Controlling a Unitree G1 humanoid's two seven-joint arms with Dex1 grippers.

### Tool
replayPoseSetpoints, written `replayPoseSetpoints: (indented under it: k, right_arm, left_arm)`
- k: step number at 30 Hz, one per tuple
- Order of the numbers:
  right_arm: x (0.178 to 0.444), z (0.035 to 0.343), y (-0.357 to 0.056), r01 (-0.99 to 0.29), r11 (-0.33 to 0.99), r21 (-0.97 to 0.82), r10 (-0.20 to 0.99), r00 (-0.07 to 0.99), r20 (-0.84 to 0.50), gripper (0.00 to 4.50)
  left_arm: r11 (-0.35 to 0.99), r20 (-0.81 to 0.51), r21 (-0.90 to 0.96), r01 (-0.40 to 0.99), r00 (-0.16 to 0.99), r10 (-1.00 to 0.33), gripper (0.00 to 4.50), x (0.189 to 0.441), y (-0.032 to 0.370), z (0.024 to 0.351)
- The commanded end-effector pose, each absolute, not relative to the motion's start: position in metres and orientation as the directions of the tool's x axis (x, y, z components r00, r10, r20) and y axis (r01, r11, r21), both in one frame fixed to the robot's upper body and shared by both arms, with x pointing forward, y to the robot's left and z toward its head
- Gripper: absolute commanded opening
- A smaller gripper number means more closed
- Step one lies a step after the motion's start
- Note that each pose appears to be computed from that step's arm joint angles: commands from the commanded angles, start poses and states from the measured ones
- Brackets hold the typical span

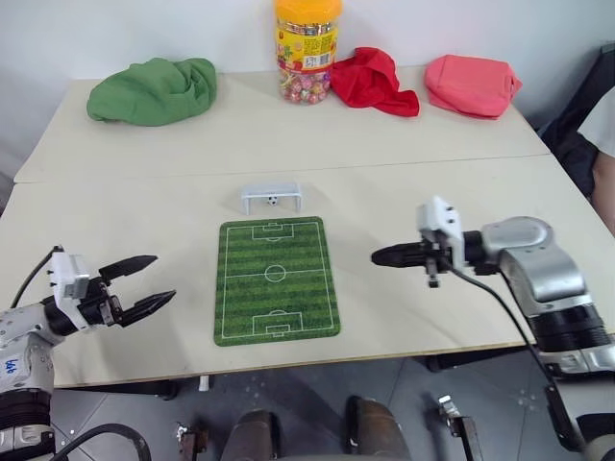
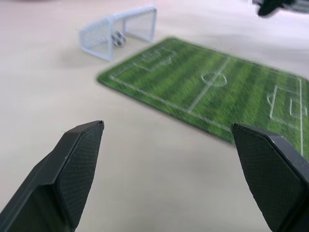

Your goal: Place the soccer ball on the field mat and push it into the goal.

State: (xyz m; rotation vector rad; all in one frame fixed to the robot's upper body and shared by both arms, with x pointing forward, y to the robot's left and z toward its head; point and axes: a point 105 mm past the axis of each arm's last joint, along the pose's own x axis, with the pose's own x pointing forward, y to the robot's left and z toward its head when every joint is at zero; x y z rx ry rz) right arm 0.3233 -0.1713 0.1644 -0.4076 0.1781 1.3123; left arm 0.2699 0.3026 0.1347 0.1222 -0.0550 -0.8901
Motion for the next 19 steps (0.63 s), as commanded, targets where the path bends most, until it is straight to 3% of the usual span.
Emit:
replayPoseSetpoints:
  k: [1, 10, 19]
  right_arm:
    - [0.325, 0.168, -0.212, -0.938, 0.233, -0.256, 0.897, 0.309, -0.318, 1.34]
    - [0.341, 0.169, -0.256, -0.876, 0.365, -0.316, 0.852, 0.451, -0.265, 4.43]
    - [0.347, 0.170, -0.267, -0.837, 0.436, -0.331, 0.822, 0.520, -0.232, 4.48]
  left_arm:
    - [0.658, -0.003, 0.181, 0.731, 0.670, -0.743, 4.50, 0.260, 0.324, 0.149]
    - [0.760, -0.011, 0.201, 0.618, 0.777, -0.630, 4.50, 0.245, 0.369, 0.154]
    - [0.757, 0.018, 0.213, 0.618, 0.772, -0.636, 4.50, 0.246, 0.369, 0.154]
